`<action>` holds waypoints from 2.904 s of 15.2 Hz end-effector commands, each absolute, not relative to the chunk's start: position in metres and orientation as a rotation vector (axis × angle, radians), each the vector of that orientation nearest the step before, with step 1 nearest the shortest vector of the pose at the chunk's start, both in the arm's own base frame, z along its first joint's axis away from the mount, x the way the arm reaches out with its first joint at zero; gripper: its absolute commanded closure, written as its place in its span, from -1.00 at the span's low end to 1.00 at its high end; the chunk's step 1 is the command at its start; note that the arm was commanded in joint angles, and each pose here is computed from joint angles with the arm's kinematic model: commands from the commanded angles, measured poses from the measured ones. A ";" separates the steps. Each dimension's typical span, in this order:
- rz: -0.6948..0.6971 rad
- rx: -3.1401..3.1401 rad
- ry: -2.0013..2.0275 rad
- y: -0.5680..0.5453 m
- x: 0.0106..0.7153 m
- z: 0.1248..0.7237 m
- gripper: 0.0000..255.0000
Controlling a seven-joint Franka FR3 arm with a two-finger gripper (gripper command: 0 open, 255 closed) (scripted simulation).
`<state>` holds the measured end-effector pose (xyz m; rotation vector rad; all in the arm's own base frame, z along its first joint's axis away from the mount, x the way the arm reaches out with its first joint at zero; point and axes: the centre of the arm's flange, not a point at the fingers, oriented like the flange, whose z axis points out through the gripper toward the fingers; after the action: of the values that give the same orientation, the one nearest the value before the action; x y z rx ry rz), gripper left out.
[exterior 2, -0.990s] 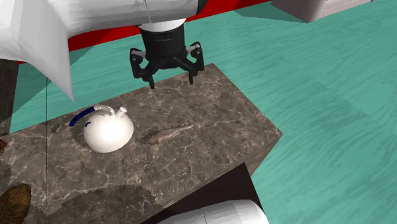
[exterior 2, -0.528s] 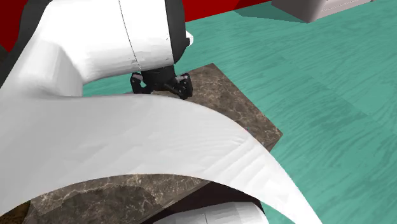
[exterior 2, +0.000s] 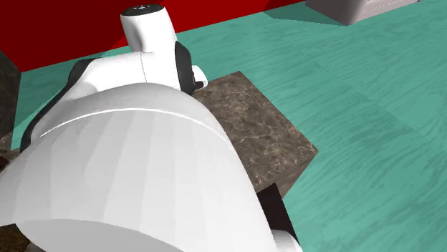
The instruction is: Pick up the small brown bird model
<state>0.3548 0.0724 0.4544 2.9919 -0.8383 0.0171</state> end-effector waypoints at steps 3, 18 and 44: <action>-0.027 2.917 -1.052 0.082 0.372 0.402 -1.00; -0.116 2.732 -1.435 0.093 0.405 0.265 -1.00; -0.116 2.732 -1.435 0.093 0.405 0.336 1.00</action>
<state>0.4049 0.0931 0.3307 2.7317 -1.4349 -0.1154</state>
